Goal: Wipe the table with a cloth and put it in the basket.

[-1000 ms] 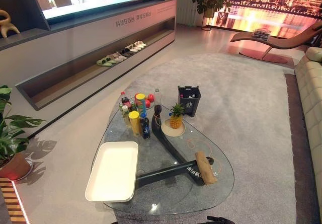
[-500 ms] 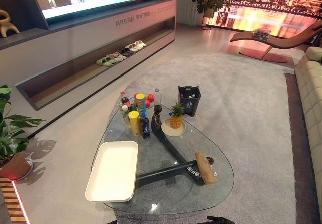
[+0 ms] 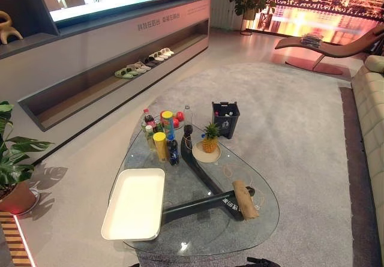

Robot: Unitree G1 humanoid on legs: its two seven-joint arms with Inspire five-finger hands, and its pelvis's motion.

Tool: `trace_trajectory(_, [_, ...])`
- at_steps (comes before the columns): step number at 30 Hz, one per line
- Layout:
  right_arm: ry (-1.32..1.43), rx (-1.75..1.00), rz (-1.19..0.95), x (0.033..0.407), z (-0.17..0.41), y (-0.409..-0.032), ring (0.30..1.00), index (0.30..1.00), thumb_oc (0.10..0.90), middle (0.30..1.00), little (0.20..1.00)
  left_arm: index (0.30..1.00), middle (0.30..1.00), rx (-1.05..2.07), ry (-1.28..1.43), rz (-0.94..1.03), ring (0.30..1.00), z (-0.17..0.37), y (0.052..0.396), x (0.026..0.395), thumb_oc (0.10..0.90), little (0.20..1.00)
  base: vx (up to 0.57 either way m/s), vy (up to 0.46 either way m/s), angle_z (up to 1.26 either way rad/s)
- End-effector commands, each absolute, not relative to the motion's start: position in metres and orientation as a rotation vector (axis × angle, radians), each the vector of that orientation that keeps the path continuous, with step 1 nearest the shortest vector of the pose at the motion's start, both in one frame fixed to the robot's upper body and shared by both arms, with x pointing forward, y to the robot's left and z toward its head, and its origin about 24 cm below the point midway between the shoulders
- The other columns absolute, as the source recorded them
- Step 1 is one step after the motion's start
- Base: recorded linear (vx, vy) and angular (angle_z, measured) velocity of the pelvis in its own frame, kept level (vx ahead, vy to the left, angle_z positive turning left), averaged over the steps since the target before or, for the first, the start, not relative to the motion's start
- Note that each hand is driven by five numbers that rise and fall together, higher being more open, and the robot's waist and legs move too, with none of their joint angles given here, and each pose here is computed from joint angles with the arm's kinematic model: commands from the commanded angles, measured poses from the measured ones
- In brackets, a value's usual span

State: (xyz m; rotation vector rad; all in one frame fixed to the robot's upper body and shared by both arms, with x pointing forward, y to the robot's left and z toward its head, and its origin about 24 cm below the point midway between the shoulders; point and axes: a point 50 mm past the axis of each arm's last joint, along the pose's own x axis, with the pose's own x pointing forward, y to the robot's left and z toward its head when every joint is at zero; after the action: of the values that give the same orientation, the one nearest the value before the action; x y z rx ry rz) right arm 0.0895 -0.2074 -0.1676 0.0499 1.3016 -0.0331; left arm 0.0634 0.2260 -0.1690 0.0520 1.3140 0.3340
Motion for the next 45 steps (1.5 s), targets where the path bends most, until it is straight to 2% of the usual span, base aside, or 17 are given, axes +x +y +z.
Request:
trace_trajectory(1, [1.202,0.009,-0.033,0.114,-0.161,-0.211,0.9,0.9,0.8,0.9,0.9,0.9,0.9,0.033,1.264,0.259,0.9,-0.169,0.204,0.091,0.8,0.9,0.0,0.0,0.0])
trace_trajectory(7, [1.025,-0.006,-0.054,0.148,-0.146,-0.22,0.9,0.9,0.8,0.9,0.9,0.9,0.9,0.058,1.25,0.242,0.9,-0.168,0.208,0.09,0.8,0.9,0.02,-0.01,-0.01])
trace_trajectory(11, [0.78,-0.045,-0.067,0.188,-0.116,-0.221,0.9,0.9,0.8,0.9,0.9,0.9,0.9,0.085,1.248,0.232,0.9,-0.167,0.214,0.086,0.8,0.9,0.03,-0.013,0.0])
trace_trajectory(16, [0.521,-0.063,-0.071,0.228,-0.058,-0.199,0.9,0.9,0.8,0.9,0.9,0.9,0.9,0.083,1.194,0.267,0.9,-0.163,0.22,0.09,0.8,0.9,-0.04,-0.016,-0.07])
trace_trajectory(23, [0.07,-0.189,-0.272,0.264,0.026,-0.209,0.9,0.9,0.8,0.9,0.9,0.9,0.9,0.091,1.046,0.266,0.9,-0.151,0.216,0.125,0.8,0.9,-0.14,0.019,-0.11])
trace_trajectory(36, [-0.254,-0.209,-0.551,0.304,0.113,-0.208,0.9,0.9,0.8,0.9,0.9,0.9,0.9,0.083,0.808,0.178,0.9,-0.125,0.187,0.188,0.8,0.9,-0.05,0.056,-0.01])
trace_trajectory(45, [-0.363,-0.166,-0.575,0.315,0.145,-0.196,0.9,0.9,0.8,0.9,0.9,0.9,0.9,0.06,0.769,0.188,0.9,-0.117,0.181,0.201,0.8,0.9,0.0,0.057,0.01])
